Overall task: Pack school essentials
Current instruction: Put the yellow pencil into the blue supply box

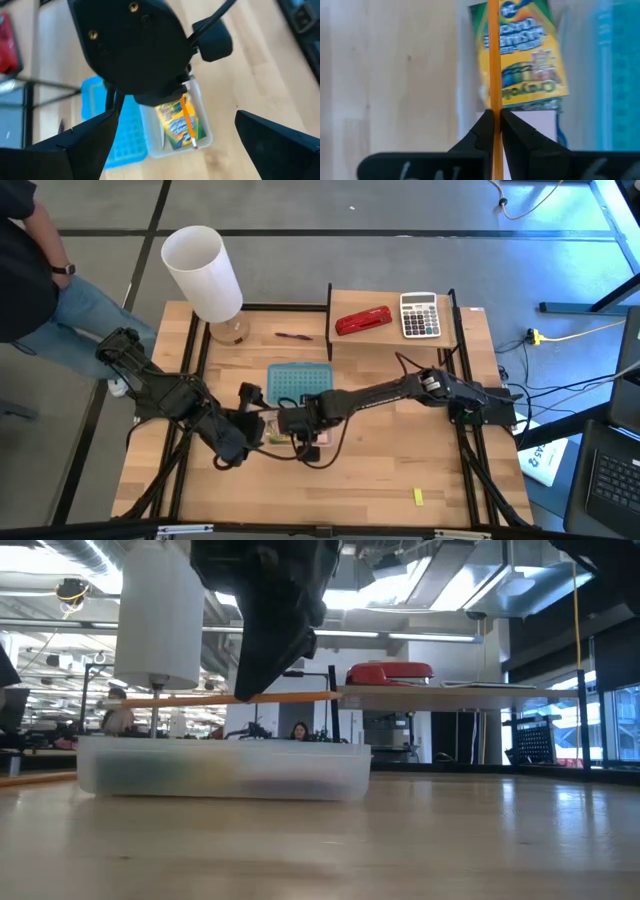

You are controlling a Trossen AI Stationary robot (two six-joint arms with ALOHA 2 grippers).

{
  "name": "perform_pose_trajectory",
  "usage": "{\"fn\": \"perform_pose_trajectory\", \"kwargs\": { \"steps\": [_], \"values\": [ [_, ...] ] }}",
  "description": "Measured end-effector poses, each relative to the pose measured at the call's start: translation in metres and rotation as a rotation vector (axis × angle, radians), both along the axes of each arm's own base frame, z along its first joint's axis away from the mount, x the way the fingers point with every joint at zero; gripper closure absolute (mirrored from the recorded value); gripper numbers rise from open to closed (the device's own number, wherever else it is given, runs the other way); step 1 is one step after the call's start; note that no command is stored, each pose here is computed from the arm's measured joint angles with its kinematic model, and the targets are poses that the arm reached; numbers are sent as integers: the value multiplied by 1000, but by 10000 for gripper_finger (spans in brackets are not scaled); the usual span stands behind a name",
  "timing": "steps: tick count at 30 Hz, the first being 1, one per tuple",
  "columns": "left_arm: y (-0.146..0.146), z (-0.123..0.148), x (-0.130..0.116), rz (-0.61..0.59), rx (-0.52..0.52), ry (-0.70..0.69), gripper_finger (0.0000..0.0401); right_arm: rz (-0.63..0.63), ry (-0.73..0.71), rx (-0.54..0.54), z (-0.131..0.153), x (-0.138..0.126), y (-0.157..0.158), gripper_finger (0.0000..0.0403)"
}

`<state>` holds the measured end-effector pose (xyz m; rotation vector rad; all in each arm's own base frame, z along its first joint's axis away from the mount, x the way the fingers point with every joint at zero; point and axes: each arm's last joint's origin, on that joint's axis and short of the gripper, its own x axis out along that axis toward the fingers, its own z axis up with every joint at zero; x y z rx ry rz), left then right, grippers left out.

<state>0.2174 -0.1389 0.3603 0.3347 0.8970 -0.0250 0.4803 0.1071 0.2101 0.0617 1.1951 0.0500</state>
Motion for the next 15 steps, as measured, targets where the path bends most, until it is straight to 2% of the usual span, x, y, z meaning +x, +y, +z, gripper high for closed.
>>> {"fn": "perform_pose_trajectory", "kwargs": {
  "steps": [15],
  "values": [
    [5, -1, -2, 147, 6, -31, 5, -64, 42, -90, -4, 1, -33, 372]
  ]
}}
